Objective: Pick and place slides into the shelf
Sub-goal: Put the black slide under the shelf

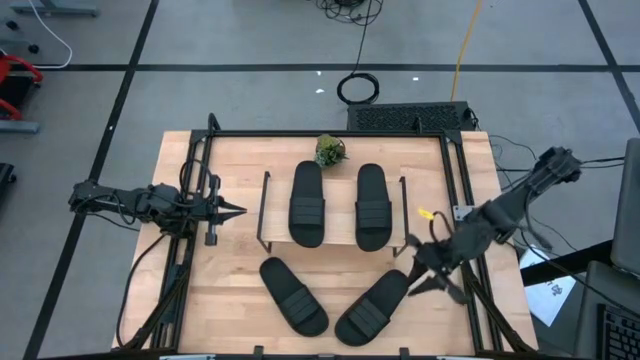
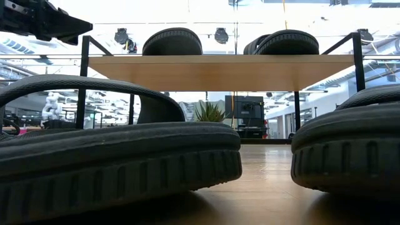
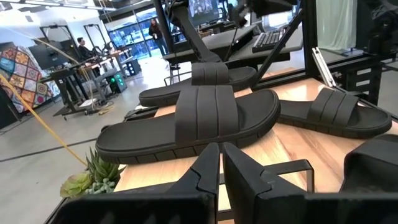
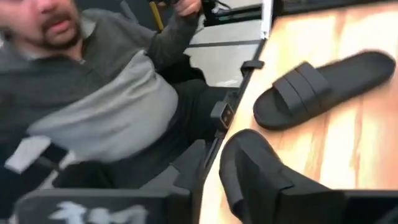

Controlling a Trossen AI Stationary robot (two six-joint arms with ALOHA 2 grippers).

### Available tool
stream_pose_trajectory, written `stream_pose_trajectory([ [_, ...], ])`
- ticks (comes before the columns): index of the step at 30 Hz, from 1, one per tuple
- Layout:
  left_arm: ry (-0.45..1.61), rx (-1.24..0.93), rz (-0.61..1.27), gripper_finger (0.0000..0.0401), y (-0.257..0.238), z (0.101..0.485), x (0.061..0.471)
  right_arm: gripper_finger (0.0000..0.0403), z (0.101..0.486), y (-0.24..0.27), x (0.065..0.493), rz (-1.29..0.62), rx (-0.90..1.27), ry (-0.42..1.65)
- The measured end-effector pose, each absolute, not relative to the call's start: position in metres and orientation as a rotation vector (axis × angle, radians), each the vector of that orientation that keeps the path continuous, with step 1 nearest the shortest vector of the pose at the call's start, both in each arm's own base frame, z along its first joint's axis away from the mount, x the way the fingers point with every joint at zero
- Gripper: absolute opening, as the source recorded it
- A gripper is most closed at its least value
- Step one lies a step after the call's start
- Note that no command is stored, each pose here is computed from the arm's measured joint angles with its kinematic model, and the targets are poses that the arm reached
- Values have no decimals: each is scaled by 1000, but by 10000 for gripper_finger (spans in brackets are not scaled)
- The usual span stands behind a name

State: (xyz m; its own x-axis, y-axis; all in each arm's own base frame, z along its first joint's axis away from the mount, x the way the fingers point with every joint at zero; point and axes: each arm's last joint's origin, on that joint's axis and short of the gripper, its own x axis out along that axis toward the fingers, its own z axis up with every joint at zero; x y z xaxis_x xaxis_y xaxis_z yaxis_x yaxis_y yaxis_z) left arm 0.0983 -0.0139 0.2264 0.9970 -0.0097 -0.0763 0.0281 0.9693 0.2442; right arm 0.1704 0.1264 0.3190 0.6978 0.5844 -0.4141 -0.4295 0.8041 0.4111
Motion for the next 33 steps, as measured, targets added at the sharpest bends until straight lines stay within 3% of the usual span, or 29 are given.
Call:
stream_pose_trajectory([
  [8, 76, 246, -19, 26, -14, 226, 98, 181, 277, 162, 173, 456, 382, 503],
  [13, 78, 246, -20, 26, -14, 226, 98, 220, 248, 172, 166, 294, 436, 438],
  [19, 77, 246, -20, 26, -14, 226, 98, 231, 223, 177, 161, 197, 623, 485],
  [33, 71, 262, -19, 26, -14, 227, 98, 231, 186, 192, 171, 93, 783, 655],
])
